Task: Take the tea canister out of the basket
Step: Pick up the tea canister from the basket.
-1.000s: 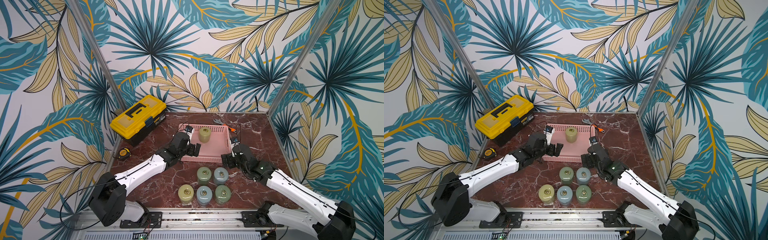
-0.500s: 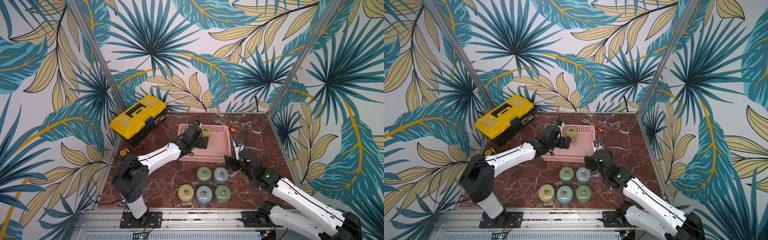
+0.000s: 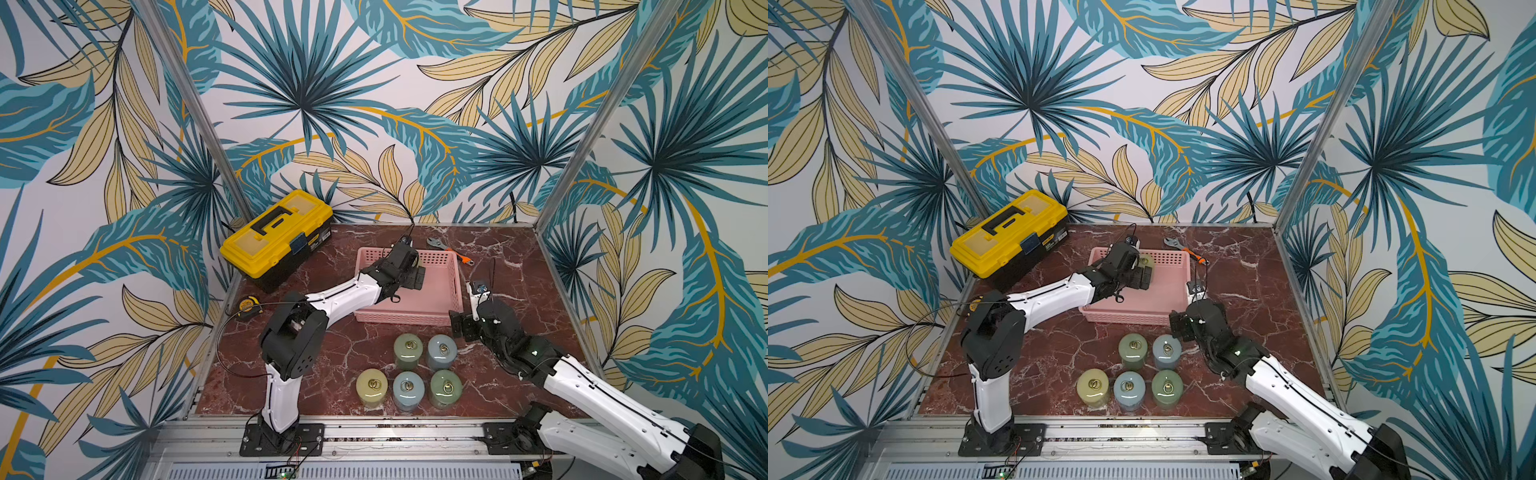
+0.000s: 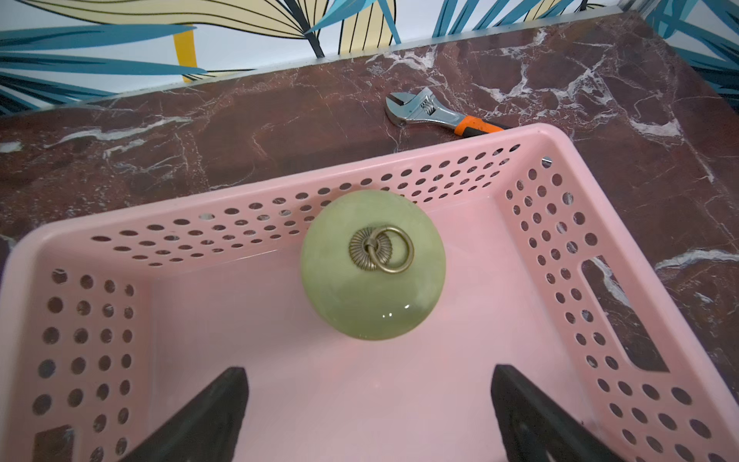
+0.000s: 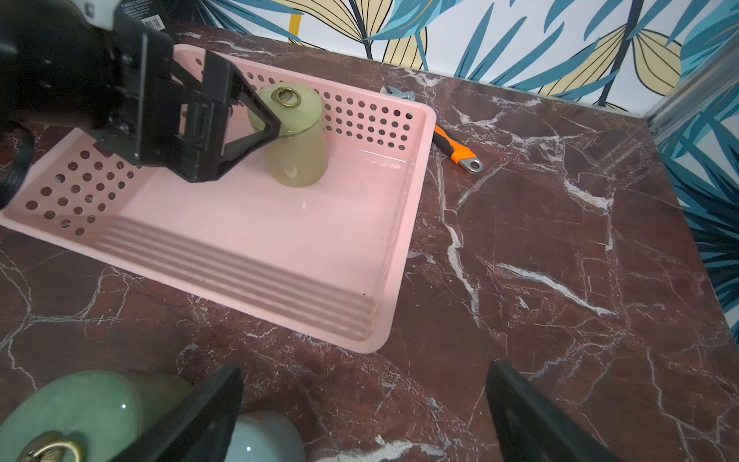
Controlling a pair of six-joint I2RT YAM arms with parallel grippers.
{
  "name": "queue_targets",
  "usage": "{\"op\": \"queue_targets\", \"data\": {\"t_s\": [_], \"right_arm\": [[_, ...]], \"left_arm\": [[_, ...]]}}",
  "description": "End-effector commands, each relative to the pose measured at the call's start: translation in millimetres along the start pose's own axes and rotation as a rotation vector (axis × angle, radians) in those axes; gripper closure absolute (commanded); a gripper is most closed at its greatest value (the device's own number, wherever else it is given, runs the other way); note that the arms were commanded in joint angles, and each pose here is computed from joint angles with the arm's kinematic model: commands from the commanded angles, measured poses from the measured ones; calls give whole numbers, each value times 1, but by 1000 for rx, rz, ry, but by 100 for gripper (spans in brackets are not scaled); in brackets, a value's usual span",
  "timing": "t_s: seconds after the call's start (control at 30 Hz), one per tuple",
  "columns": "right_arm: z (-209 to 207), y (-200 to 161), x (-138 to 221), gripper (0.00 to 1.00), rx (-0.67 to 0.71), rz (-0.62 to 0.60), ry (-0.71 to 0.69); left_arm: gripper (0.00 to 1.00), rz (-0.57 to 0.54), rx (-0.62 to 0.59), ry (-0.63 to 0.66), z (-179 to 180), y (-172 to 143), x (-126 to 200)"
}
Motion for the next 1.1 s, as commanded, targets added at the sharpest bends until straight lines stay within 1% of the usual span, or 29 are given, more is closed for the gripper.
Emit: {"op": "queue_targets", "data": {"t_s": [0.0, 0.27, 0.47, 1.07], "right_arm": [[-5, -3, -1, 1, 6, -10, -21], [-6, -4, -4, 1, 12, -3, -31], [-6, -5, -5, 1, 13, 1, -33], [-7, -5, -7, 1, 16, 7, -41]], "left_arm": [[0, -46, -20, 9, -3, 21, -1], [0, -39, -45, -3, -10, 22, -22], [0, -36, -57, 13, -9, 24, -34], [0, -20, -30, 14, 2, 24, -62]]}}
Point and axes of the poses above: each gripper's point midway between its finger pads, its own x axis back along the fingers, its own z axis along the line the jaws close on, y = z × x, the point moved 3 cm from there along x, back along the fingers, and after that the axes turned 11 degrees about -x, right-handed, at the moved point
